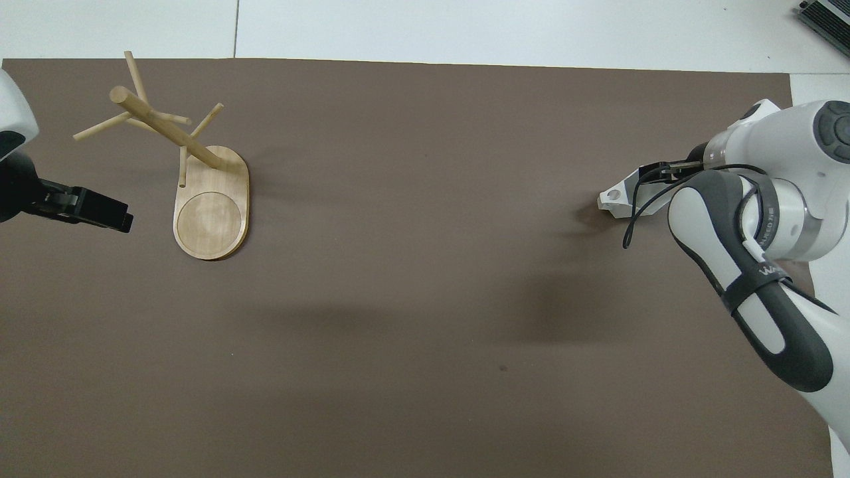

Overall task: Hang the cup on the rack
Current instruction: 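Grasp the white cup with the right gripper and lift it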

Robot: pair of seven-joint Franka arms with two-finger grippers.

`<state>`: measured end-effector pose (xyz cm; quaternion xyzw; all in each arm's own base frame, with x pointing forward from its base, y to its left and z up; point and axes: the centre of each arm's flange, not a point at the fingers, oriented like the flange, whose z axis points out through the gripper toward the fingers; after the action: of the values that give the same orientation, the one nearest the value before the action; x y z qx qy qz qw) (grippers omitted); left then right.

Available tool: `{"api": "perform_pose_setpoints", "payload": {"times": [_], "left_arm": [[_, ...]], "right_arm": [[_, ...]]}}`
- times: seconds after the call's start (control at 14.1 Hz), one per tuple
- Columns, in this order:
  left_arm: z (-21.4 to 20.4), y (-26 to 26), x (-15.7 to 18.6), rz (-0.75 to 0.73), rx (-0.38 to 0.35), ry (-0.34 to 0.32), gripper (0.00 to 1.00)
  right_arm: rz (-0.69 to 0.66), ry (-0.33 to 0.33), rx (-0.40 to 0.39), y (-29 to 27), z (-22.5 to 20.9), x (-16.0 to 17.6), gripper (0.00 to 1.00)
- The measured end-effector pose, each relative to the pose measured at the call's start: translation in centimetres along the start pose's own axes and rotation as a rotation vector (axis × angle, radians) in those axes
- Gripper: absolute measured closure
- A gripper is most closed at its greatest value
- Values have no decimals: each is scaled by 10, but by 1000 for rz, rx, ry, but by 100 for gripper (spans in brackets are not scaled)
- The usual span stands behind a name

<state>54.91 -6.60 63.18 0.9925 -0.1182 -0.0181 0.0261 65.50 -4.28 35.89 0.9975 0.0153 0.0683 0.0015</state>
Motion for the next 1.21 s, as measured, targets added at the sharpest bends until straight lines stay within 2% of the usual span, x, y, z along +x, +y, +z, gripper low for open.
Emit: {"api": "perform_pose_setpoints", "payload": {"times": [0.43,0.5,0.71,0.78,0.85,0.92,1.07,1.14,1.21], "left_arm": [[0,0,0,0,0,0,0],[0,0,0,0,0,0,0],[0,5,1,8,0,3,0],[0,4,1,6,0,3,0],[0,3,1,3,1,3,0],[0,2,1,-6,1,5,0],[-1,0,1,-50,1,9,0],[-1,-1,1,-65,1,10,0],[-1,-1,1,-74,1,10,0]], "right_arm": [[12,-14,9,2,7,-4,0],[12,-14,9,2,7,-4,7],[33,-16,12,-1,7,-4,45],[57,-16,13,-4,8,-4,50],[78,-16,15,-7,8,-4,51],[96,-16,17,-13,8,-3,58],[116,-15,23,-28,7,-2,85],[117,-14,25,-33,6,-2,94],[114,-13,27,-37,5,-1,94]]}}
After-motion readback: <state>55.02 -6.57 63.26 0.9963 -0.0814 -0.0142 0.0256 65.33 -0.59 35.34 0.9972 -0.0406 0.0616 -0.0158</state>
